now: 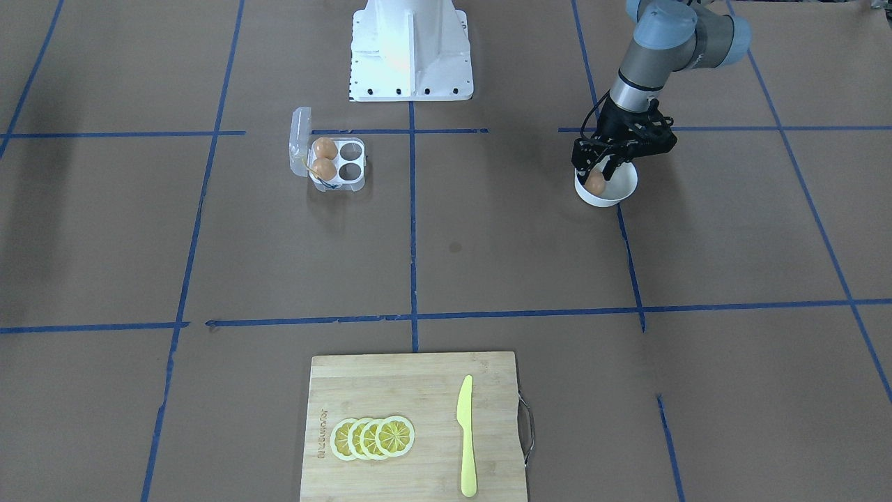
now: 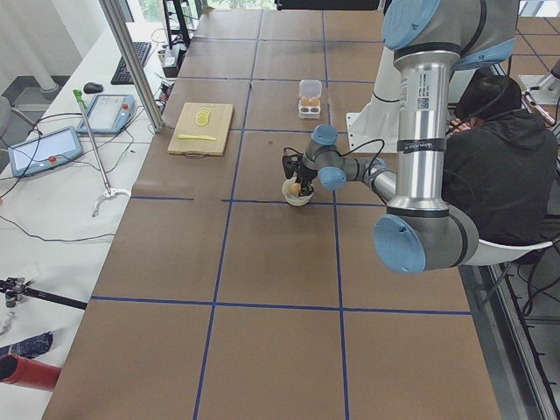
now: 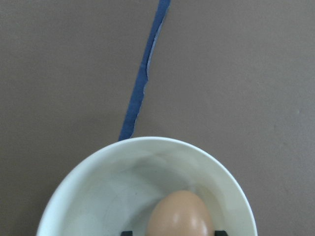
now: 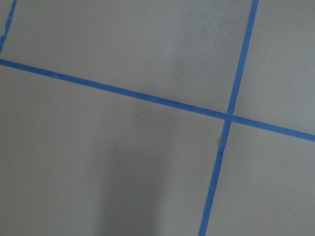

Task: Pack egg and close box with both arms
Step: 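Close the left gripper on the brown egg and lift it, then carry the egg with the left gripper over the clear egg carton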

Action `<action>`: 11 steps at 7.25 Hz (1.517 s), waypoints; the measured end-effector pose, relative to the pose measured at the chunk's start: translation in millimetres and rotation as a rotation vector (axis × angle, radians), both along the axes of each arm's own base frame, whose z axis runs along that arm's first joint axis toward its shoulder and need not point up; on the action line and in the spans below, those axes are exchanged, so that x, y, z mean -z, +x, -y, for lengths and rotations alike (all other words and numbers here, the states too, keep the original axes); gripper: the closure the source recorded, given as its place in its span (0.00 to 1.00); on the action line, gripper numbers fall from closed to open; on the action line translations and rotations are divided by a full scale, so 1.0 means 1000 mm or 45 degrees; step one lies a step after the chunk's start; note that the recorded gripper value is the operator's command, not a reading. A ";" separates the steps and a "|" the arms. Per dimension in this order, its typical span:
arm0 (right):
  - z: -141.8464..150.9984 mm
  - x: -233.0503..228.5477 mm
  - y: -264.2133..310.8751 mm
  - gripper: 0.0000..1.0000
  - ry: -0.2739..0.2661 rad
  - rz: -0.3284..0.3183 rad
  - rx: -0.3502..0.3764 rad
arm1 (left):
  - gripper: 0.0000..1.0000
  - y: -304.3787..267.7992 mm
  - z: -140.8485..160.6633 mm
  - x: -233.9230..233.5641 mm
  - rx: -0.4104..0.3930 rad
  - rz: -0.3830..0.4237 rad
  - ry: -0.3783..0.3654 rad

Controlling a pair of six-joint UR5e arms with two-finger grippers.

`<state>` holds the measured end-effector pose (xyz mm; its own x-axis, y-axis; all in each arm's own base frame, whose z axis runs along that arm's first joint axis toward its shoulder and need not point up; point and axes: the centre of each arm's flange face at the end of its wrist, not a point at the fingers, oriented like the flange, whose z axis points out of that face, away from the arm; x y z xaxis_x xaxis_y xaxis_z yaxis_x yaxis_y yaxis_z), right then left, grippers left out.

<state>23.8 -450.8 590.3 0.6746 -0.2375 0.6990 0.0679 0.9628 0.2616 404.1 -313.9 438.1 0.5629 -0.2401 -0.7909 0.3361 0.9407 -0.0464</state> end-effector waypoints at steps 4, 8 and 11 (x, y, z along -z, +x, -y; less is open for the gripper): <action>0.000 0.000 0.001 0.00 0.001 0.000 -0.001 | 1.00 0.000 0.002 -0.001 0.012 0.010 0.016; 0.000 0.001 0.001 0.00 0.003 0.001 -0.001 | 1.00 -0.025 0.015 0.020 -0.035 0.038 0.242; 0.001 0.003 0.001 0.00 0.007 0.001 -0.003 | 1.00 -0.044 0.013 0.076 -0.065 -0.099 0.500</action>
<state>24.5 -451.8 587.1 0.6749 -0.2399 0.6979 0.0654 0.9614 0.2672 360.3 -326.4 362.2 0.5013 0.1153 -0.8576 0.2984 0.9073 0.2964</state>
